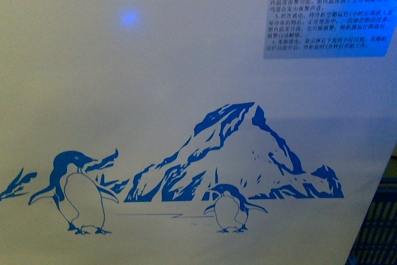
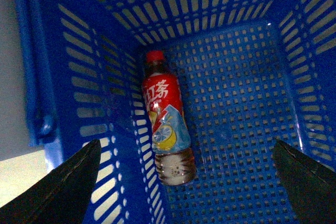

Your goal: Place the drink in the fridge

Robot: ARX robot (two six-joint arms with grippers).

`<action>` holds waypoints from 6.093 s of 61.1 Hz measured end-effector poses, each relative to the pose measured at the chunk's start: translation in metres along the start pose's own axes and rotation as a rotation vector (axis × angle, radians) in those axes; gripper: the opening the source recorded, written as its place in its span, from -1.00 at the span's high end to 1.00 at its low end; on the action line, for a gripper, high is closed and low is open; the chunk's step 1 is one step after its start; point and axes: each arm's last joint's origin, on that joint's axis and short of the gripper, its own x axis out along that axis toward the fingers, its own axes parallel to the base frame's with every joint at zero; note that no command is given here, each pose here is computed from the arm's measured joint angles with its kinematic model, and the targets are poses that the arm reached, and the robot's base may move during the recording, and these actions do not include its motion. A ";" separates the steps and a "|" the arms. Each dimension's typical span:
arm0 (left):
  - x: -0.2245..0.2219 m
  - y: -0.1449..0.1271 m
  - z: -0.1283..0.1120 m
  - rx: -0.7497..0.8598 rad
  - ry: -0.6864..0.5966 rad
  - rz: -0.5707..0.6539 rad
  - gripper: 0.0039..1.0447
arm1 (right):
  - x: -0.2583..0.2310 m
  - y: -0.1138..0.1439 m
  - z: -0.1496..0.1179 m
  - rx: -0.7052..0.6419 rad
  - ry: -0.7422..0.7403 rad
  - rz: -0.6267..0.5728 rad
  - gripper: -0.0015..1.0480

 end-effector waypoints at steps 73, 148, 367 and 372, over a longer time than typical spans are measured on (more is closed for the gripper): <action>0.000 0.000 0.000 0.000 0.000 -0.002 -0.85 | 0.226 0.011 -0.075 -0.167 0.246 0.138 -0.86; 0.000 0.000 0.000 0.000 0.000 0.000 -0.85 | 0.168 -0.026 -0.067 -0.163 0.229 -0.029 0.22; 0.000 0.000 0.000 0.000 0.000 0.000 -0.85 | -0.304 0.079 -0.017 -0.159 -0.988 -0.065 0.23; 0.000 0.000 0.000 0.000 0.000 0.000 -0.85 | -0.304 0.079 -0.017 -0.159 -0.988 -0.065 0.23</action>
